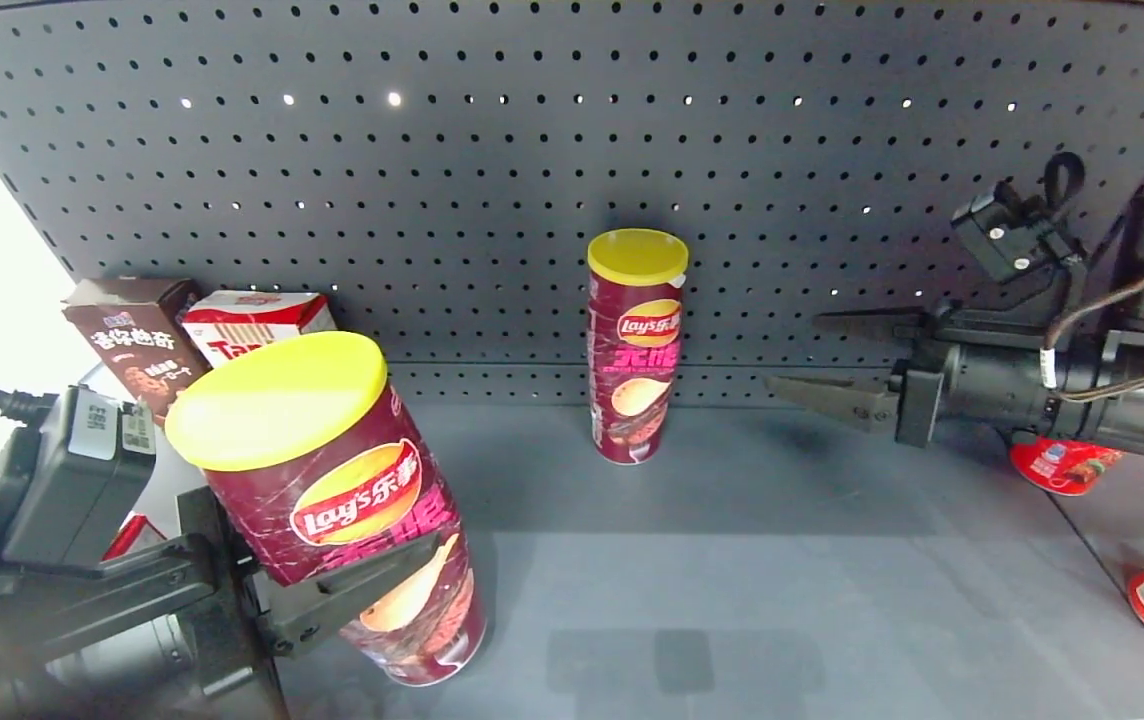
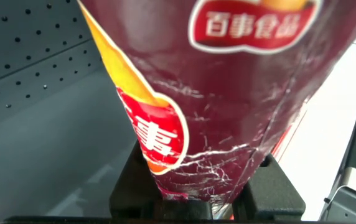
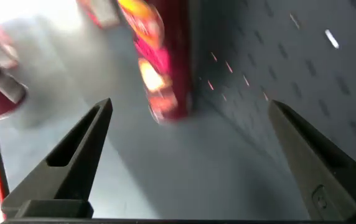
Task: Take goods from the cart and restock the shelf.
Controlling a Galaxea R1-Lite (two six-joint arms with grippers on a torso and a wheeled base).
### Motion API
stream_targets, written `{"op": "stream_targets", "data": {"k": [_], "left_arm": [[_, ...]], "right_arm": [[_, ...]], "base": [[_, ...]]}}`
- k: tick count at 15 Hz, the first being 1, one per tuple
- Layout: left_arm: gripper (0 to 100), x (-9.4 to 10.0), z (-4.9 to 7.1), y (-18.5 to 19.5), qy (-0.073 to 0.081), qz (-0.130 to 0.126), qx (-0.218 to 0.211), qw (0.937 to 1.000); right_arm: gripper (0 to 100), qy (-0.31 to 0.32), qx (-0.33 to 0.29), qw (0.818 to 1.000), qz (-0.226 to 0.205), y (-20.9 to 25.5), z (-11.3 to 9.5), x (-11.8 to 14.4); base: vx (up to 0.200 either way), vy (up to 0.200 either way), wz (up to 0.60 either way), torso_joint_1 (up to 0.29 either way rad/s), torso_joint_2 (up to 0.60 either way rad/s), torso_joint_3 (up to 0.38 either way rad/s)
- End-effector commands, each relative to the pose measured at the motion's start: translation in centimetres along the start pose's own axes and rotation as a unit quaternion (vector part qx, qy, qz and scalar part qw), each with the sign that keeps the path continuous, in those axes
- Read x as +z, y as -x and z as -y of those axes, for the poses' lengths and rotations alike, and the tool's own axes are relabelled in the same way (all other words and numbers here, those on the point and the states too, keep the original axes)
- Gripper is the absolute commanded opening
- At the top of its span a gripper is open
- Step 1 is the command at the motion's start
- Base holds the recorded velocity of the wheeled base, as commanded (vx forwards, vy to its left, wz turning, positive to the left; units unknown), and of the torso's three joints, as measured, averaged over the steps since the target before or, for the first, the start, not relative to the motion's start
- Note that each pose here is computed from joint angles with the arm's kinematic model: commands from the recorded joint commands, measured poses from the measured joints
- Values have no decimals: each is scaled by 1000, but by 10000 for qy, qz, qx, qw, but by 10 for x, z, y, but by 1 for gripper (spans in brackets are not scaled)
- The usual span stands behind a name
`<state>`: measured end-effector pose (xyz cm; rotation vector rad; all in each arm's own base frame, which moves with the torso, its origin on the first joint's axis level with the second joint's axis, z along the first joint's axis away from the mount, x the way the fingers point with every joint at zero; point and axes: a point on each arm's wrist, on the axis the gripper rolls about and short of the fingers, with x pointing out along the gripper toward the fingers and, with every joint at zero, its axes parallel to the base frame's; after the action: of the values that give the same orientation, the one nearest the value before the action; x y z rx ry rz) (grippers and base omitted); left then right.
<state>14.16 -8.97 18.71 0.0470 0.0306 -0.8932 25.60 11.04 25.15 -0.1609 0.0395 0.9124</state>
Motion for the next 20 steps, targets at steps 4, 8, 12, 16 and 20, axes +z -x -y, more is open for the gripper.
{"op": "stream_targets", "data": {"k": [4, 8, 12, 16, 20], "left_arm": [[0, 2, -1, -1, 114, 31, 30, 9999], [0, 2, -3, -1, 120, 38, 53, 9999], [0, 3, -3, -1, 117, 46, 45, 9999], [0, 3, -3, -2, 115, 53, 46, 9999], [0, 3, -4, -2, 118, 45, 61, 9999]], "right_arm": [[100, 169, 953, 9945, 404, -59, 31, -10], [100, 221, 1260, 9905, 496, -79, 33, -10], [100, 246, 1501, 9870, 524, -92, 29, -14], [100, 228, 1606, 9855, 496, -108, 27, -25], [100, 181, 1708, 9841, 445, -122, 24, -37]], "base": [[0, 0, 0, 0, 0, 0], [0, 0, 0, 0, 0, 0], [0, 0, 0, 0, 0, 0], [0, 0, 0, 0, 0, 0], [0, 0, 0, 0, 0, 0]]}}
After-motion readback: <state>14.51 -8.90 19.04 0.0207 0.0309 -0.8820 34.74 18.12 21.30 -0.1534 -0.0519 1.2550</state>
